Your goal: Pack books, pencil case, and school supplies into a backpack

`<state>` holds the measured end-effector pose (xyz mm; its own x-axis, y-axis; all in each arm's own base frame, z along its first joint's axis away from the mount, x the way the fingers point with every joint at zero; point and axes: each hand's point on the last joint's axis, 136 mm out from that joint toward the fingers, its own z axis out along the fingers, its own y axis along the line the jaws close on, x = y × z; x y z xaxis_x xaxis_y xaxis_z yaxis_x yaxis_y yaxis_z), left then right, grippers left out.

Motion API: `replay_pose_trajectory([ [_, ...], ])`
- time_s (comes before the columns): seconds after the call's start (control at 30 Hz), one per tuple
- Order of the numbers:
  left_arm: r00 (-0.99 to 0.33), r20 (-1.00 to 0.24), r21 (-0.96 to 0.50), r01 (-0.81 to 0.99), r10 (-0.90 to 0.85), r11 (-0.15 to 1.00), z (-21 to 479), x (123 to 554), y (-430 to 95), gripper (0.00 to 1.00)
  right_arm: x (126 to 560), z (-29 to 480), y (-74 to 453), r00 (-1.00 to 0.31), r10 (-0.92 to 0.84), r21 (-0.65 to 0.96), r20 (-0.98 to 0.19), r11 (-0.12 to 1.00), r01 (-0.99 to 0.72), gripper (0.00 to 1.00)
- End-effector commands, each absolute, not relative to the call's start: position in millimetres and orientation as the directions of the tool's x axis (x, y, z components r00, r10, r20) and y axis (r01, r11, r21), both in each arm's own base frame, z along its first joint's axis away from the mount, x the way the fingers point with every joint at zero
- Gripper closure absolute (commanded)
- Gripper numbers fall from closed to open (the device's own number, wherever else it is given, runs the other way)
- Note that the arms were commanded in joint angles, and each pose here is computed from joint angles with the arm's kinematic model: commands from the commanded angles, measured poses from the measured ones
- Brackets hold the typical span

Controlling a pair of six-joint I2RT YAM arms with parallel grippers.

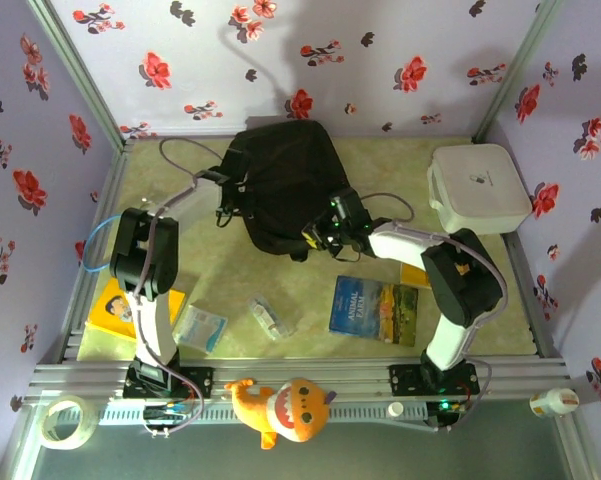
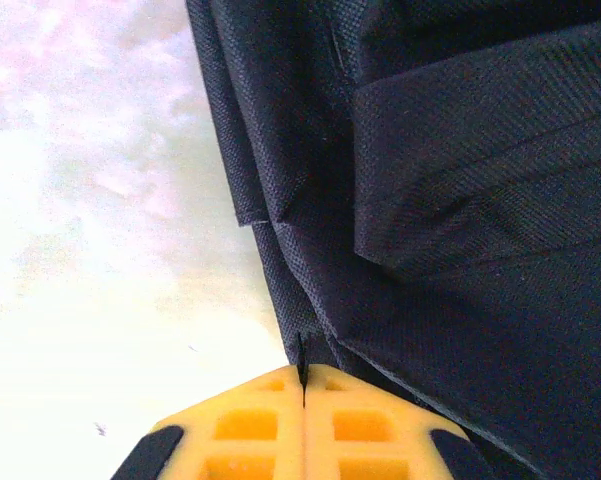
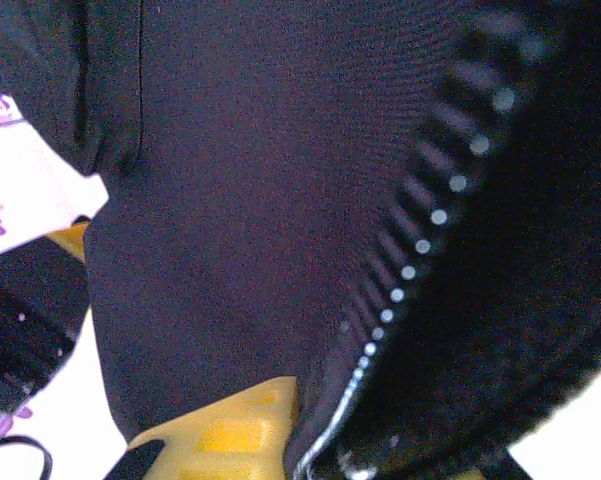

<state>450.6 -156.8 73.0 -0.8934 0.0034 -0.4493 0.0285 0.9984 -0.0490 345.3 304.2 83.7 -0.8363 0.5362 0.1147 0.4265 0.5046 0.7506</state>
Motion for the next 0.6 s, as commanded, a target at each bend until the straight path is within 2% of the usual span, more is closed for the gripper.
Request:
replay_pose_trajectory([
  [0.0, -0.888, -0.460, 0.012, -0.030, -0.021, 0.999, 77, 461, -136, 1.00, 352, 100, 318, -0.866, 0.491, 0.791, 0.097, 0.490, 0.366, 0.78],
  [0.07, -0.882, -0.471, 0.004, -0.041, -0.034, 0.999, 86, 463, -135, 0.98, 351, 105, 315, -0.879, 0.473, 0.784, 0.061, 0.522, 0.335, 0.63],
  [0.13, -0.869, -0.492, -0.017, -0.054, -0.056, 0.998, 100, 463, -134, 0.86, 349, 113, 301, -0.891, 0.454, 0.747, -0.017, 0.598, 0.290, 0.49],
  [0.23, -0.839, -0.534, -0.076, -0.071, -0.101, 0.995, 129, 459, -133, 0.66, 341, 117, 268, -0.902, 0.401, 0.637, -0.163, 0.741, 0.214, 0.38],
  [0.3, -0.818, -0.562, -0.112, -0.073, -0.124, 0.991, 149, 455, -130, 0.57, 331, 118, 245, -0.905, 0.351, 0.547, -0.240, 0.819, 0.173, 0.35],
  [0.37, -0.794, -0.591, -0.134, -0.082, -0.146, 0.988, 167, 448, -125, 0.52, 318, 112, 221, -0.911, 0.305, 0.440, -0.276, 0.883, 0.162, 0.34],
  [0.47, -0.751, -0.632, -0.168, -0.110, -0.192, 0.980, 190, 437, -111, 0.46, 292, 101, 187, -0.925, 0.261, 0.293, -0.278, 0.940, 0.177, 0.33],
  [0.57, -0.709, -0.662, -0.200, -0.143, -0.241, 0.969, 206, 426, -94, 0.34, 270, 92, 175, -0.936, 0.246, 0.264, -0.252, 0.948, 0.178, 0.33],
])
